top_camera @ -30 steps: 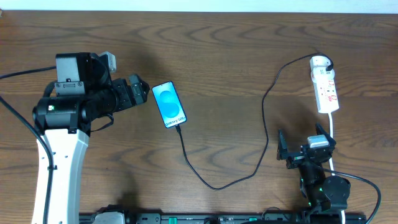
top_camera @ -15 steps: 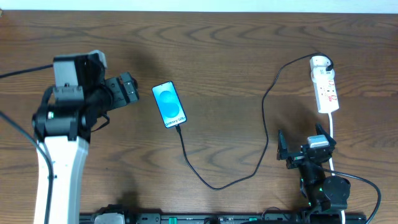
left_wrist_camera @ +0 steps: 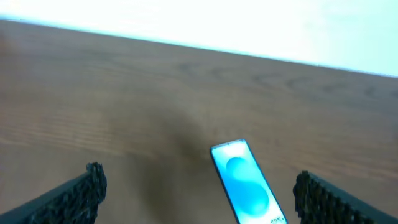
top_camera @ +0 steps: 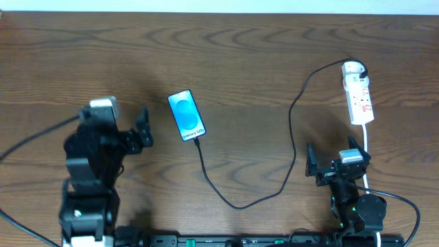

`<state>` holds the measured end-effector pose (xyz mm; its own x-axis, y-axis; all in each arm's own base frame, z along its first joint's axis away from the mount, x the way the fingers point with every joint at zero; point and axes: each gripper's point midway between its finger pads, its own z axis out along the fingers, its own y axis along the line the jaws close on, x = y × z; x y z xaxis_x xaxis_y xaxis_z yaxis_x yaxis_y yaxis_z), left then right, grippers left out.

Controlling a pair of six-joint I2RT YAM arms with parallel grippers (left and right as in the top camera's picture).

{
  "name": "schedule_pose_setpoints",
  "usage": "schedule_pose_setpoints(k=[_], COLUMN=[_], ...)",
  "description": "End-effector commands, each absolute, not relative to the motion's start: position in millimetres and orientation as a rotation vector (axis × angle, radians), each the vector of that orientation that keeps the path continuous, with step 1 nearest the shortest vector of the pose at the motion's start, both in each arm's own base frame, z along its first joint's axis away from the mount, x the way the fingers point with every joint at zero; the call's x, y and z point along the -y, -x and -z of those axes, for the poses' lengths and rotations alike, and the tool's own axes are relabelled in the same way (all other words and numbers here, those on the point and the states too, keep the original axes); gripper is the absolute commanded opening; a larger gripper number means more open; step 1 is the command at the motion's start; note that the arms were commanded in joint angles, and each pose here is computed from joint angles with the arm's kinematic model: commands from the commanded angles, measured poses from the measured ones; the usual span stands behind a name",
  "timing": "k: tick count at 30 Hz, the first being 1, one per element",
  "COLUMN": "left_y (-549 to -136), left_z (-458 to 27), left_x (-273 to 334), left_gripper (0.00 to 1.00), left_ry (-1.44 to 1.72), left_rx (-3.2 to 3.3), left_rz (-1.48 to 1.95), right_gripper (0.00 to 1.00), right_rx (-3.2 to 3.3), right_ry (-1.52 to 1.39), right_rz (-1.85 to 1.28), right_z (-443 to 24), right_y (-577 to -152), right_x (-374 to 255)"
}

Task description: Plug charger to phone and switch on socket

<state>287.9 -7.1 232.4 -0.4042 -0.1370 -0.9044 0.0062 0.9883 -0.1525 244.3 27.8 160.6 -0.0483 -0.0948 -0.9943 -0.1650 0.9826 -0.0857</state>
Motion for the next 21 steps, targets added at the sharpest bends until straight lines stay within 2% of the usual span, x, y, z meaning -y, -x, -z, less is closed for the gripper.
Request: schedule_pose_setpoints(k=[1,4,21], left_y=[-281,-276,-250], left_z=[-215,-203,-149], left_x=[17,25,21], left_gripper=[0.98,0.98,0.98], left_ry=[-0.059,-0.146,-0.132], left_rx=[-1.921,-1.865,-1.786], left_rz=[0.092,0.066,0.043], right_gripper=[0.99,0.99,0.99], right_rx=[-1.617,-1.618,-1.618], right_ry=[0.209,0.209,0.209], right_rz=[-0.054,-0.054,-0.054], right_z=[-160,-160,-160], right_y=[-244,-244,-244], right_x=[-28,-28,-28])
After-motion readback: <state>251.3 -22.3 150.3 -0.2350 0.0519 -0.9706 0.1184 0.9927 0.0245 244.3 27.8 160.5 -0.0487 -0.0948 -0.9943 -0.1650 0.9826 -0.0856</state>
